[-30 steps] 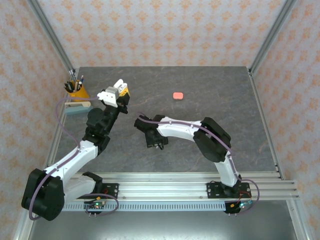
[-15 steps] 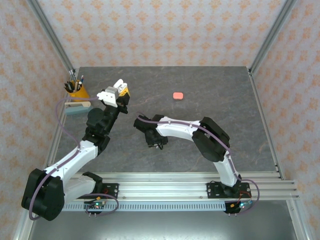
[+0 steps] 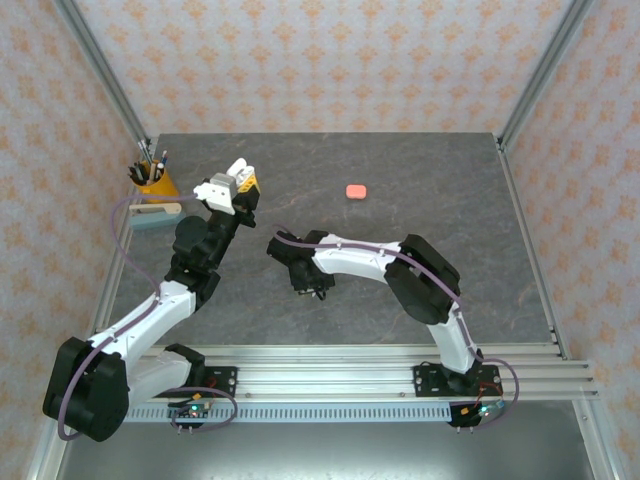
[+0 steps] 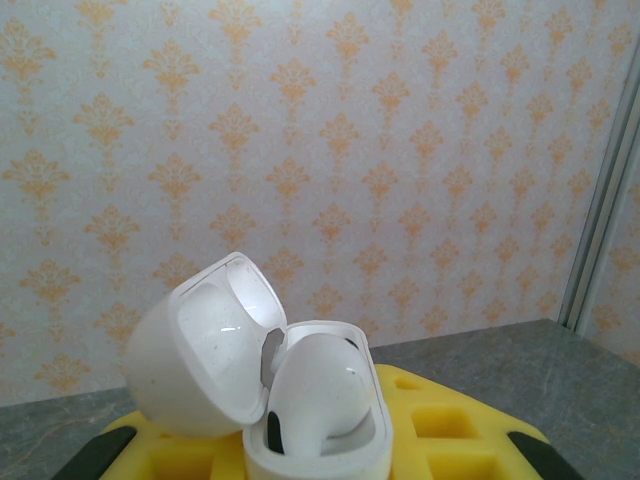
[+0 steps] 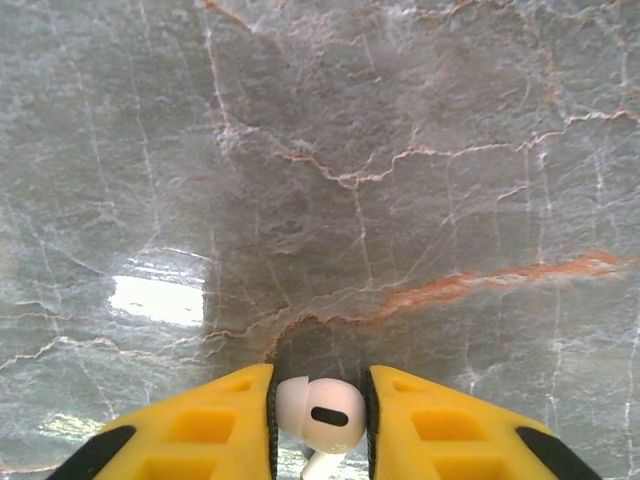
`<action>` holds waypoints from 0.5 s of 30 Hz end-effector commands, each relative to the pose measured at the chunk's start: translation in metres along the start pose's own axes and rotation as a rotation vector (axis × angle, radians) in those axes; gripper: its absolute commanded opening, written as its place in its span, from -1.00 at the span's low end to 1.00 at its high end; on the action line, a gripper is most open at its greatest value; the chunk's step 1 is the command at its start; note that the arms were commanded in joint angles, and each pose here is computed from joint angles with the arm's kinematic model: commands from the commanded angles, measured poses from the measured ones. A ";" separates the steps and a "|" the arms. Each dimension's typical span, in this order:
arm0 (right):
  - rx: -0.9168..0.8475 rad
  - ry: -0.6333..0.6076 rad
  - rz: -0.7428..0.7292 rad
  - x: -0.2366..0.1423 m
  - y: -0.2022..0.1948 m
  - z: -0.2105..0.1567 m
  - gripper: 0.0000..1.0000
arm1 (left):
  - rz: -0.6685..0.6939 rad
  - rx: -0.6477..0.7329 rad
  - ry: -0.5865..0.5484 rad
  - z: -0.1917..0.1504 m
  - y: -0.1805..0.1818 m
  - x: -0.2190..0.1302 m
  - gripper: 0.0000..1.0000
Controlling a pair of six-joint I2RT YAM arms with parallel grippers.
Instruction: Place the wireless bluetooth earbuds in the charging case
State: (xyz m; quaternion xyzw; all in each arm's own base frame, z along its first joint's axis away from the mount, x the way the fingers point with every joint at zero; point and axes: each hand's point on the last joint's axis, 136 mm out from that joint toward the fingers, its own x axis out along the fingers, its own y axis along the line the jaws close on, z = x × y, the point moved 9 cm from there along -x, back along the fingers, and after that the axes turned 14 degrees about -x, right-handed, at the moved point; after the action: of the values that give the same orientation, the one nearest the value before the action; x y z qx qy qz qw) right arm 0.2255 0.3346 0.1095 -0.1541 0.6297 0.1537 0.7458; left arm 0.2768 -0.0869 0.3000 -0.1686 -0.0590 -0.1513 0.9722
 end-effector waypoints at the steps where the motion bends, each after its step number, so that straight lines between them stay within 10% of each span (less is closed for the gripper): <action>1: 0.002 0.022 -0.070 -0.003 -0.012 -0.012 -0.48 | -0.003 -0.006 -0.070 0.013 -0.001 -0.002 -1.00; 15: -0.081 -0.044 -0.091 -0.017 -0.021 -0.008 -0.51 | -0.019 -0.015 -0.062 0.013 -0.002 0.000 -1.00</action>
State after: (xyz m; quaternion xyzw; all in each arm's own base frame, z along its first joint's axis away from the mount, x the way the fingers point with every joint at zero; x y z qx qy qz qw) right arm 0.2218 0.3219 0.1116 -0.1797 0.6204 0.1510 0.7484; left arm 0.2768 -0.0870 0.3000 -0.1700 -0.0585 -0.1520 0.9719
